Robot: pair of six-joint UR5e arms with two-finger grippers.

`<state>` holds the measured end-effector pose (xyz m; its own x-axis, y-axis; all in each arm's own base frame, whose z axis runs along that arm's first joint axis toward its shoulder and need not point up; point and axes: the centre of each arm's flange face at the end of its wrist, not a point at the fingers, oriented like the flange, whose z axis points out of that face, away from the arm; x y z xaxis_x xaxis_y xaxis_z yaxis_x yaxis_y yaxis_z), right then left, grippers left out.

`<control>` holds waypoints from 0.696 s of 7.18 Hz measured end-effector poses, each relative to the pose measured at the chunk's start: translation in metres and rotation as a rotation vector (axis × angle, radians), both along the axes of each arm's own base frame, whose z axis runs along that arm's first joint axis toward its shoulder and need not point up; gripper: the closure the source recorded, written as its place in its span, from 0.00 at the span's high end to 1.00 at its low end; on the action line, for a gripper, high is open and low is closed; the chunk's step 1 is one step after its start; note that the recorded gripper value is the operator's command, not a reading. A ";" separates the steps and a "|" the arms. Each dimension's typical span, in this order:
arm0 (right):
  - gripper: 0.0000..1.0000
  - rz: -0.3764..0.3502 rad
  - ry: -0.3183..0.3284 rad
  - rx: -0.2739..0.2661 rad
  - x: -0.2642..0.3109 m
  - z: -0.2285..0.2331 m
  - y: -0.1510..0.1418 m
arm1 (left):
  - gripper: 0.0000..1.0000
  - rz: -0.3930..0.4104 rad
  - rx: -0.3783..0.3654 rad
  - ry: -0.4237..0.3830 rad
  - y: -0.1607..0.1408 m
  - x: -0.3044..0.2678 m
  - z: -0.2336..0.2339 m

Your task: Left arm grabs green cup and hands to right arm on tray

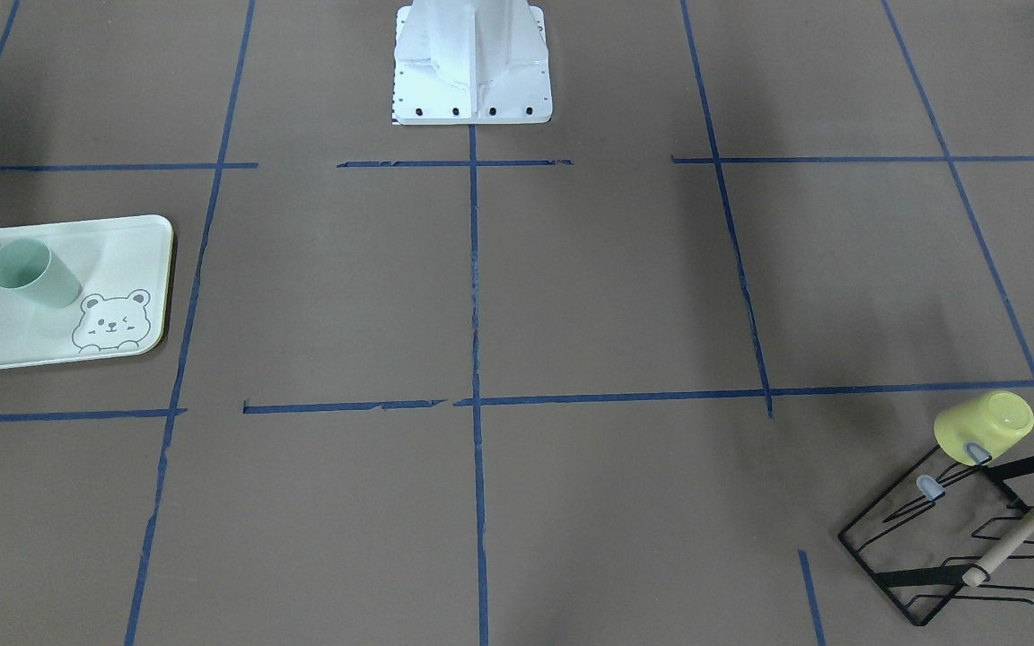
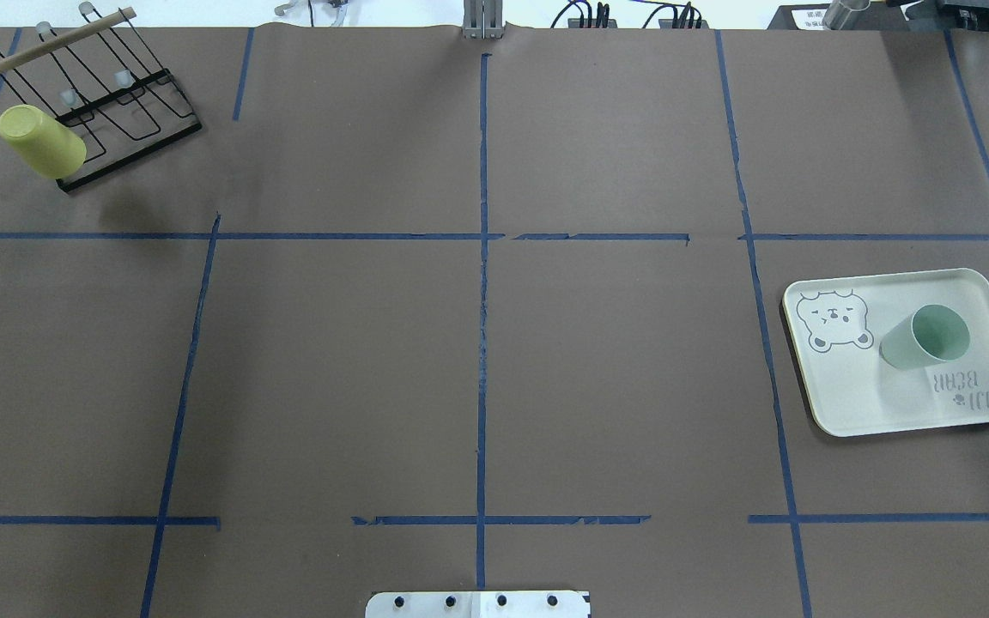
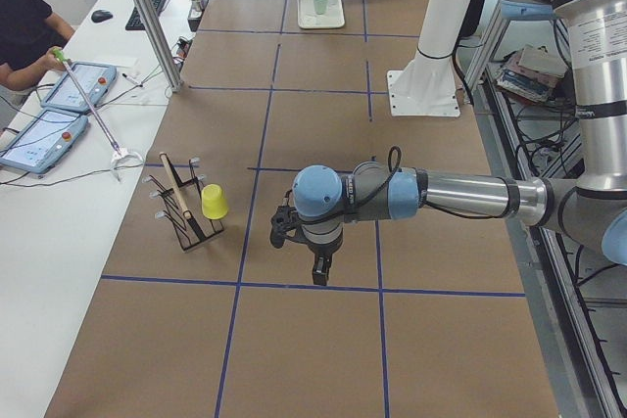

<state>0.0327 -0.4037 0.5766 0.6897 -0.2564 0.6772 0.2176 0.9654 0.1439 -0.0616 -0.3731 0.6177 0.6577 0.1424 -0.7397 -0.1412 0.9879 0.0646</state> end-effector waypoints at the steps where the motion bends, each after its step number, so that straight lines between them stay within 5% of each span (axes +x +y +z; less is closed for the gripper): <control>1: 1.00 -0.020 0.015 0.004 0.005 -0.001 0.003 | 1.00 0.000 0.000 -0.004 0.001 0.000 0.000; 5: 1.00 -0.034 0.027 0.008 0.009 0.001 0.009 | 1.00 -0.002 -0.015 -0.009 0.002 -0.001 0.007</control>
